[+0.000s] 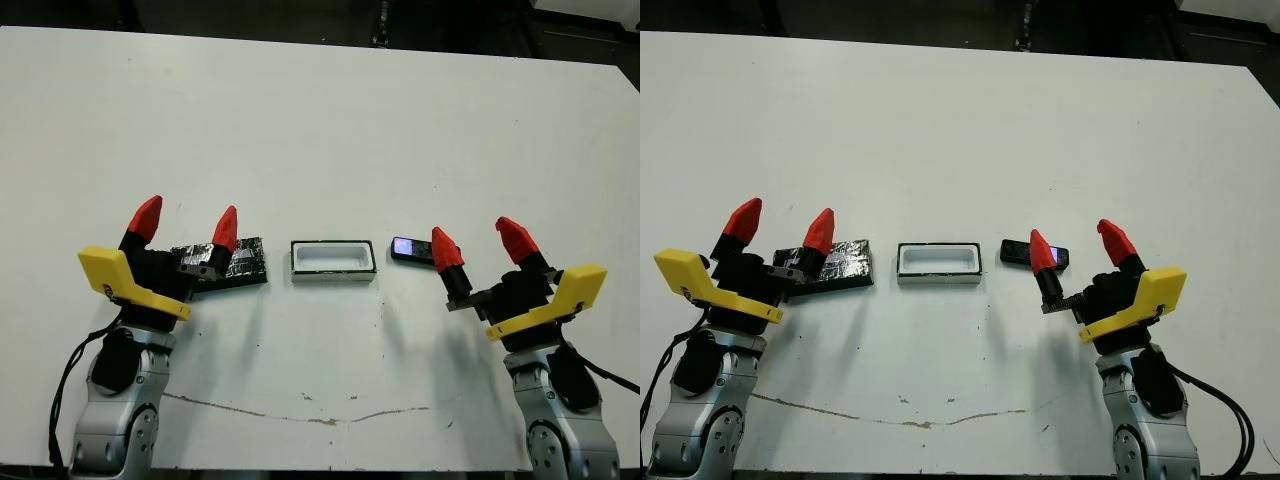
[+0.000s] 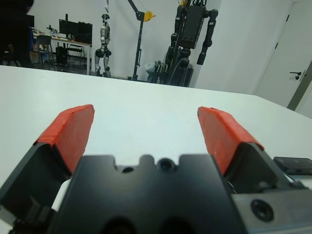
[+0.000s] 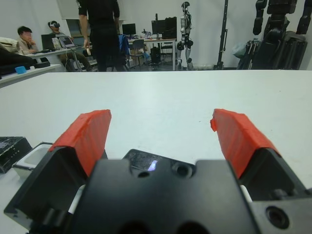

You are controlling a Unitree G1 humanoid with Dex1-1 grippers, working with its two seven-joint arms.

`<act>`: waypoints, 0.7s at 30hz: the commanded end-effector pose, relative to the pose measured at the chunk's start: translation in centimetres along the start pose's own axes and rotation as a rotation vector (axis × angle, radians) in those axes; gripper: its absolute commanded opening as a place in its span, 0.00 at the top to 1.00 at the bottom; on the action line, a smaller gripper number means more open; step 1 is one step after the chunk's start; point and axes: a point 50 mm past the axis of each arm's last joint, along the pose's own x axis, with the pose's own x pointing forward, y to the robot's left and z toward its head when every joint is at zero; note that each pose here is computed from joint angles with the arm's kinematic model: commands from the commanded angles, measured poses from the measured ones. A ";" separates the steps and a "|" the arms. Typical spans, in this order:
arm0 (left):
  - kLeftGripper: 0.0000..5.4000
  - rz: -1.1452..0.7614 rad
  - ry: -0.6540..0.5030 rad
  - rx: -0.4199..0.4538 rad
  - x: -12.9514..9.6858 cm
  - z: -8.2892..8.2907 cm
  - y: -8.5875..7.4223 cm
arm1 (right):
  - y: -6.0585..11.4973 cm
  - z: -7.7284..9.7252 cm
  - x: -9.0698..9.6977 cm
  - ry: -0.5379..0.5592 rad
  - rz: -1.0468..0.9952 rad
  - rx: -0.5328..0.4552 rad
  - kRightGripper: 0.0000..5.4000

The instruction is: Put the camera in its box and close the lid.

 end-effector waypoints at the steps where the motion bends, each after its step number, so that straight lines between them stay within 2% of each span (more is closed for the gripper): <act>1: 0.00 0.005 0.025 -0.002 -0.2 -0.4 0.1 | -0.1 -0.2 -0.3 0.024 0.002 -0.009 0.00; 8: 0.00 0.003 0.025 0.004 -0.3 -0.5 0.0 | -0.1 -0.5 -0.4 0.037 0.011 -0.021 0.00; 13: 0.00 0.007 0.030 0.009 -0.3 -0.7 -0.1 | -0.7 -0.1 -0.3 0.048 0.036 -0.055 0.00; 17: 0.00 0.005 0.028 0.010 -0.3 -0.6 -0.1 | -2.1 1.5 0.9 0.031 0.108 -0.125 0.00; 21: 0.00 0.007 0.027 0.013 -0.3 -0.6 -0.1 | -4.2 4.4 2.9 0.028 0.242 -0.240 0.00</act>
